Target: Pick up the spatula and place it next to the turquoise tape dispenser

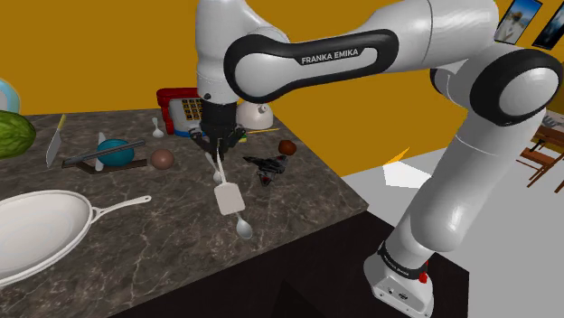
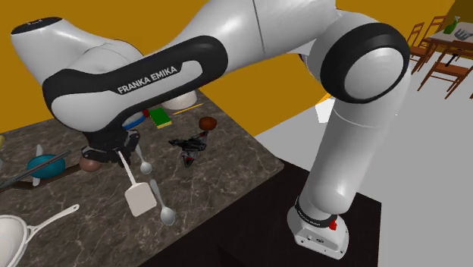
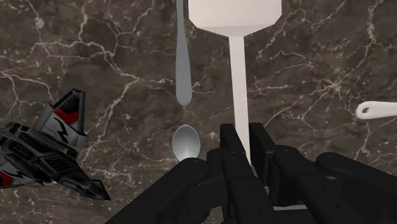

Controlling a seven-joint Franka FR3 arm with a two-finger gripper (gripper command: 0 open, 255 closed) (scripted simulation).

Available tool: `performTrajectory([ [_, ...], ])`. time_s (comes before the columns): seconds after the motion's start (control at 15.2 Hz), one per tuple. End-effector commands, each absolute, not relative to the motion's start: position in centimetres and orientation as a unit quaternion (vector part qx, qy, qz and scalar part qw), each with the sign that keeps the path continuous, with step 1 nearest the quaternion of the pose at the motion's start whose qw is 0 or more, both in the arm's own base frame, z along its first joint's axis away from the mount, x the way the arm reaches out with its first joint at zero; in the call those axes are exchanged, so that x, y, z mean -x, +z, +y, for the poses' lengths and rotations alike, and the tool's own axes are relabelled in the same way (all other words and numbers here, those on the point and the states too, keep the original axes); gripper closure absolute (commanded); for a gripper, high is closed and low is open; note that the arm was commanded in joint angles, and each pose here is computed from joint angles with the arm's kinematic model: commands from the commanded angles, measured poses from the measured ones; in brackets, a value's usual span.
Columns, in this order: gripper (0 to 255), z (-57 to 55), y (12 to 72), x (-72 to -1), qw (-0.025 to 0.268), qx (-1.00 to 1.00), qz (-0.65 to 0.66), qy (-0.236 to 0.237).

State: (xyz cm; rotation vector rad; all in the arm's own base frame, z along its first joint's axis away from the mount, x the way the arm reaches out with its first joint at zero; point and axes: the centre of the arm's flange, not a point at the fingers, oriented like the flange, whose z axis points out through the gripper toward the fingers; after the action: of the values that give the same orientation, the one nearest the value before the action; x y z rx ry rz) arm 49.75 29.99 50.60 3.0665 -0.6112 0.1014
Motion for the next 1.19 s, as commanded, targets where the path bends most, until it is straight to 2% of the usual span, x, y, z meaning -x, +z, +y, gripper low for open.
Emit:
performTrajectory([
  [0.0, 255, 32.4, 50.9, -51.2, 0.006, -0.98, -0.197, 0.033],
  [0.73, 255, 46.3, 50.9, -58.0, 0.006, -0.98, -0.197, 0.033],
  [1.12, 255, 46.3, 47.8, -58.0, 0.006, -0.98, -0.197, 0.033],
])
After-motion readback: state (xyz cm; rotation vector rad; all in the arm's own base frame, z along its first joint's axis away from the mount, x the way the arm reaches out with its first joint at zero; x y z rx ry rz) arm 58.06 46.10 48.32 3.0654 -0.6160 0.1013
